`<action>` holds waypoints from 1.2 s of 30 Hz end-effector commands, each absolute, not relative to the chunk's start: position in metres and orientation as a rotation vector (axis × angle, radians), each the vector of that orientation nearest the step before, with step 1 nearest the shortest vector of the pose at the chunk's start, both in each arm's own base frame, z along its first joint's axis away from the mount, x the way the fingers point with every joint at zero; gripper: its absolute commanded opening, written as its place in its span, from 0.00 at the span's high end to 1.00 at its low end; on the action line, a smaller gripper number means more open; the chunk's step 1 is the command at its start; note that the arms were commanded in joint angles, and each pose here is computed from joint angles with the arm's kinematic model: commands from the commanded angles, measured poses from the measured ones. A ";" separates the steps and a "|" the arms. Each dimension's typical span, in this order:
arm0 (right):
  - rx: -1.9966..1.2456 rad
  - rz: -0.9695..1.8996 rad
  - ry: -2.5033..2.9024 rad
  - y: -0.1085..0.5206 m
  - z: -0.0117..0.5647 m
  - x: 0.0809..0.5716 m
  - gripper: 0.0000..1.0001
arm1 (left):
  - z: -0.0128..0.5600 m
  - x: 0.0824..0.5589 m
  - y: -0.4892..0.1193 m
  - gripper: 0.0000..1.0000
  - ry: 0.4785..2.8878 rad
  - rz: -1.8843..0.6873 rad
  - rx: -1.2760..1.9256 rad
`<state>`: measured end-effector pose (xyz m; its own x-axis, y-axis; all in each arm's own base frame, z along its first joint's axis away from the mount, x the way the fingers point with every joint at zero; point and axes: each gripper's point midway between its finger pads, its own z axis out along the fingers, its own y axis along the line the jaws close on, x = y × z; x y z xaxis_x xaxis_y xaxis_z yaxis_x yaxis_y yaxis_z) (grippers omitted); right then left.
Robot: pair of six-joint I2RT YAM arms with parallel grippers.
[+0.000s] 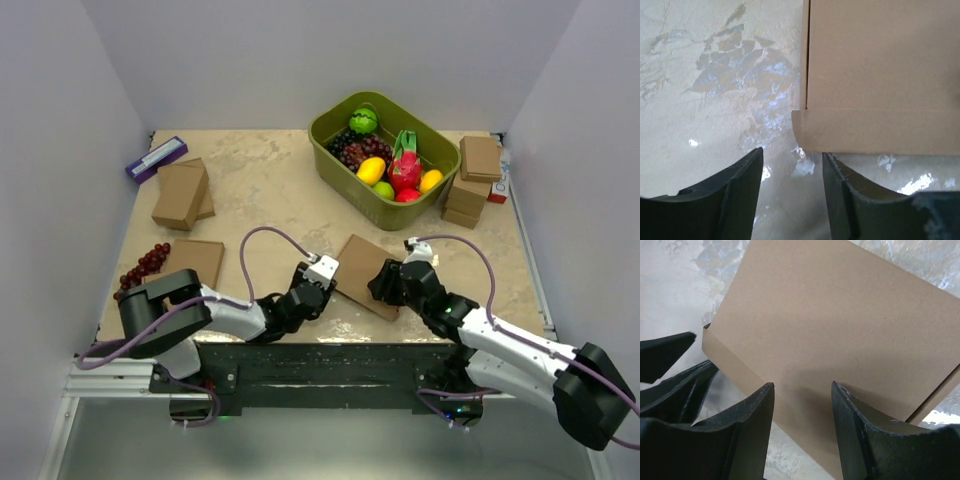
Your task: Fold the paper box
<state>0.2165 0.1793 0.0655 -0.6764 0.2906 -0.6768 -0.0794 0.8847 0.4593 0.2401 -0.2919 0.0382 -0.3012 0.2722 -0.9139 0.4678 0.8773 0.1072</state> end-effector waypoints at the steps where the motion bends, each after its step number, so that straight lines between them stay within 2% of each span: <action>1: 0.225 0.654 2.217 0.188 0.060 0.221 0.47 | 0.041 0.217 -0.287 0.36 1.968 -0.312 0.572; 5: 0.237 0.599 2.228 0.181 0.051 0.223 0.46 | 0.044 0.193 -0.276 0.26 2.013 -0.415 0.581; 9: 0.223 0.553 2.235 0.175 0.048 0.223 0.43 | 0.083 0.181 -0.280 0.16 1.975 -0.594 0.587; 12: 0.210 0.565 2.212 0.175 0.062 0.223 0.34 | 0.112 0.193 -0.286 0.15 1.969 -0.740 0.535; 14: 0.204 0.592 2.185 0.178 0.080 0.225 0.23 | 0.120 0.201 -0.284 0.14 1.994 -0.784 0.492; 17: 0.197 0.501 2.213 0.164 0.100 0.223 0.11 | 0.149 0.211 -0.285 0.14 1.957 -0.822 0.482; 18: 0.197 0.477 2.218 0.160 0.104 0.225 0.08 | 0.161 0.218 -0.284 0.10 1.941 -0.838 0.470; 23: 0.271 0.364 2.356 0.125 0.086 0.233 0.09 | 0.161 0.243 -0.267 0.07 2.009 -0.936 0.416; 33: 0.492 0.480 2.358 0.118 0.070 0.227 0.12 | 0.205 0.270 -0.242 0.07 1.976 -1.054 0.467; 36: 0.568 0.475 2.361 0.114 0.059 0.223 0.16 | 0.201 0.276 -0.233 0.07 2.008 -1.034 0.504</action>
<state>0.2273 0.1128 0.0639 -0.7071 0.4309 -0.5606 0.2109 0.8853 0.4145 0.2781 -0.2315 0.1818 -0.6045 -0.0756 -0.7930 0.5617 0.6654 -0.4916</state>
